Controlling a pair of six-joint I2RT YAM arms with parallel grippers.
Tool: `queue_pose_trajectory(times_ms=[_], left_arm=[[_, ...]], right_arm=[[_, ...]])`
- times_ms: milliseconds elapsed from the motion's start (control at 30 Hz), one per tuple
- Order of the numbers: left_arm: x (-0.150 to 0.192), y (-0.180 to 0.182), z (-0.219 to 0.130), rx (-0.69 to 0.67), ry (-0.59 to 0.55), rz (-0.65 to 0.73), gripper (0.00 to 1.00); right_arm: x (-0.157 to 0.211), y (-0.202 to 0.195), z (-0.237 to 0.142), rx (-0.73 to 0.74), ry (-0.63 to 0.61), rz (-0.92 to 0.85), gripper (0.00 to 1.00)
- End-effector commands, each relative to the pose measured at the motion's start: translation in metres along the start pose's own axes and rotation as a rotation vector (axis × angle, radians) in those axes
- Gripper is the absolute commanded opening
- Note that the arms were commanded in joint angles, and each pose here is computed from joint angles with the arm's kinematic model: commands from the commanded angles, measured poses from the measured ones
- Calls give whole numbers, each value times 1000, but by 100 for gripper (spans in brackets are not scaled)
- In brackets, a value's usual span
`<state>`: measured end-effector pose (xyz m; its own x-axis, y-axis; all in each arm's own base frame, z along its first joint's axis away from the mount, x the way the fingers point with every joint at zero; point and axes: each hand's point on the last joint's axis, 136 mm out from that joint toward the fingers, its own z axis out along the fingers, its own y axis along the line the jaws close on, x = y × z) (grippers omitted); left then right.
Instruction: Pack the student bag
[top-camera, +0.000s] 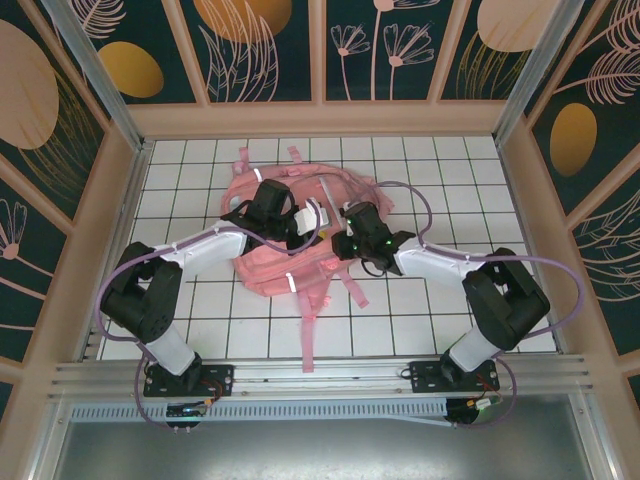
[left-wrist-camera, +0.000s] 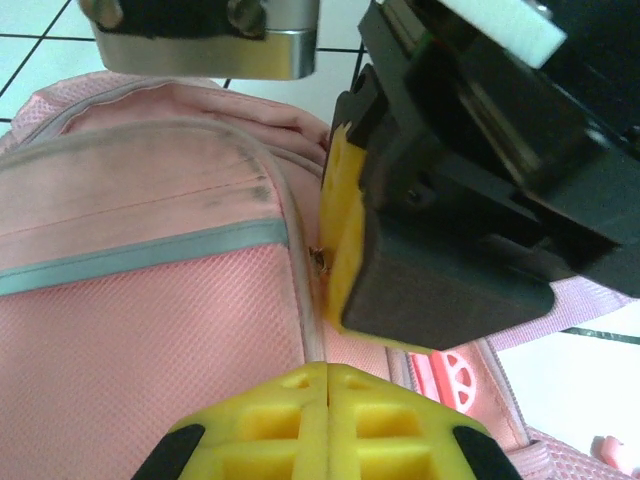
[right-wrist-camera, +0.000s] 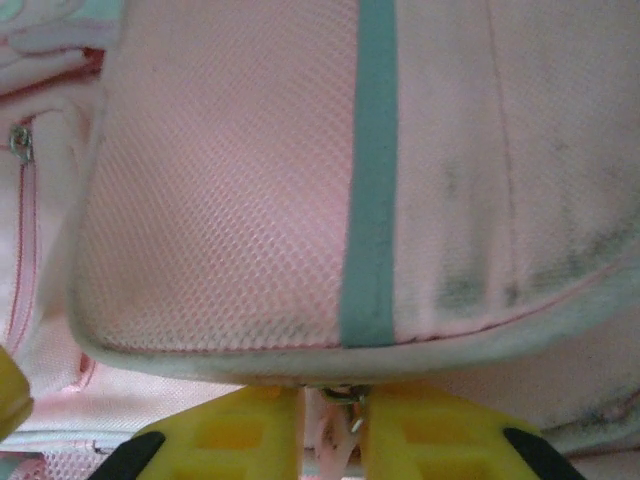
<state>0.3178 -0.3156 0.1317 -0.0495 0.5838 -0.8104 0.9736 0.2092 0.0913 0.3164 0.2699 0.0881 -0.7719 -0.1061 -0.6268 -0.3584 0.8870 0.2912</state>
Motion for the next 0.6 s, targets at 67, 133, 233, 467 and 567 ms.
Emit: queue_pose_trajectory(times_ms=[67, 133, 233, 467, 567], left_arm=[[-21, 6, -14, -23, -69, 43, 0], [-19, 7, -16, -26, -65, 36, 0], [-11, 1, -14, 3, -42, 46, 0], [-16, -18, -15, 80, -103, 48, 99], [-8, -10, -9, 40, -73, 91, 99]], right_arm=[[-13, 2, -4, -29, -34, -41, 8], [-10, -1, -6, -23, -25, -48, 0], [-5, 4, -13, -54, -14, -73, 0], [-15, 38, -43, -234, -68, -158, 0], [-20, 46, -48, -270, -85, -175, 0]])
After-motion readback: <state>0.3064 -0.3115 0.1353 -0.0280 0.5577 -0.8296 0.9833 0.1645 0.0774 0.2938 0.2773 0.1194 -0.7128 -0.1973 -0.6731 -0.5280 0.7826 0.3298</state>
